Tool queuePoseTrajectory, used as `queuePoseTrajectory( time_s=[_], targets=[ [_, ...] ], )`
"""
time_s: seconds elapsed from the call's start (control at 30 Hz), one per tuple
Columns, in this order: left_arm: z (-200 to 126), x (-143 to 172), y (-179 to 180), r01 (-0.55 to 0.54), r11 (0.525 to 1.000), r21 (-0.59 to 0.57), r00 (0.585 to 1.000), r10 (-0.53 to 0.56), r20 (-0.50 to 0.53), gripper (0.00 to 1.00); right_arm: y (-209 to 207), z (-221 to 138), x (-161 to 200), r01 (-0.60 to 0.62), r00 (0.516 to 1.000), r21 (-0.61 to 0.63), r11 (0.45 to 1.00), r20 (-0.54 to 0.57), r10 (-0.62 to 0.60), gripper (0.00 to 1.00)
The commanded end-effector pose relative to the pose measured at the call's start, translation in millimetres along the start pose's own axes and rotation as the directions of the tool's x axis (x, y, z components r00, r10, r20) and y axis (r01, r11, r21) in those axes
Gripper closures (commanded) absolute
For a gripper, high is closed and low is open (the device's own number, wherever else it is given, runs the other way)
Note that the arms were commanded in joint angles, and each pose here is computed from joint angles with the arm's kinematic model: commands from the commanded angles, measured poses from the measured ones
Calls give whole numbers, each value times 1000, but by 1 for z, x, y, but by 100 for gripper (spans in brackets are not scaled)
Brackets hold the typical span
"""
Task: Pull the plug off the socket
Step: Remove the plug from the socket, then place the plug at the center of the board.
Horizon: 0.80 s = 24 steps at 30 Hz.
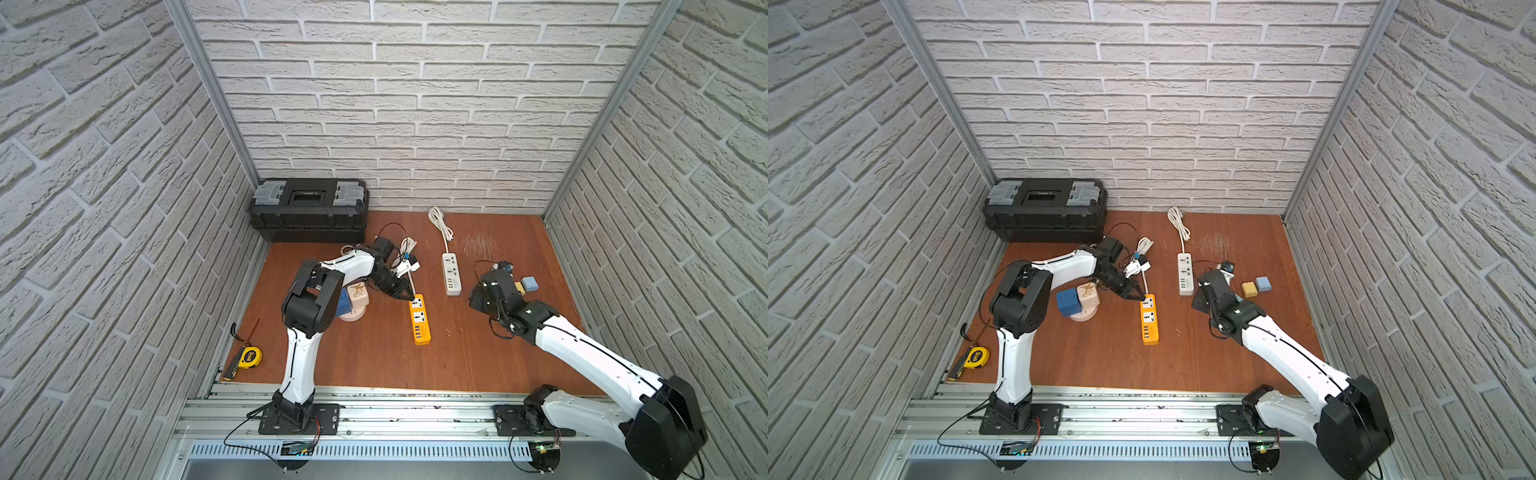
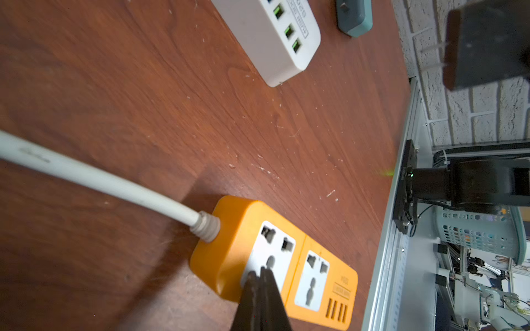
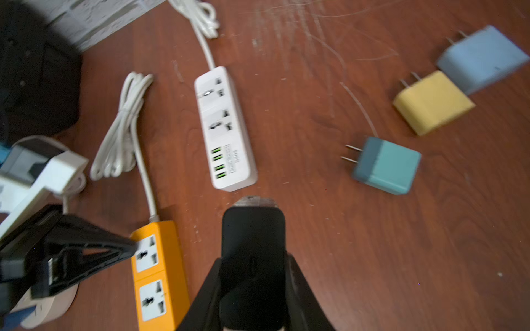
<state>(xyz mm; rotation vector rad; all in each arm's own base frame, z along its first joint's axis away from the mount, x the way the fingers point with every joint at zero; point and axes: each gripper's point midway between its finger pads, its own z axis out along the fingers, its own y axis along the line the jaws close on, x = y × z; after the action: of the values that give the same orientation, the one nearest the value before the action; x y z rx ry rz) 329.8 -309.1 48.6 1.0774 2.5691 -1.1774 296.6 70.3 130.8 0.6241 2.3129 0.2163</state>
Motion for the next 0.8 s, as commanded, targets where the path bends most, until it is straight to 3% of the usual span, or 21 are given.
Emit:
queuePoseTrajectory(
  time_s=[0.0,0.23,0.6,0.77],
  targets=[
    [21,63,55,108,976,-188,974,-141,-175,100,-15,4,-4,-169,986,-62,984,-1,169,98],
    [21,63,54,107,977,-187,975,-140,-174,100,-44,33,8,-392,920,-108,914,-63,387,98],
    [21,63,55,109,977,-185,975,-142,-174,100,-49,59,9,-430,902,-79,899,-57,427,96],
    [20,62,54,107,977,-186,975,-139,-171,100,-46,72,17,-423,903,-61,904,-104,416,94]
  ],
)
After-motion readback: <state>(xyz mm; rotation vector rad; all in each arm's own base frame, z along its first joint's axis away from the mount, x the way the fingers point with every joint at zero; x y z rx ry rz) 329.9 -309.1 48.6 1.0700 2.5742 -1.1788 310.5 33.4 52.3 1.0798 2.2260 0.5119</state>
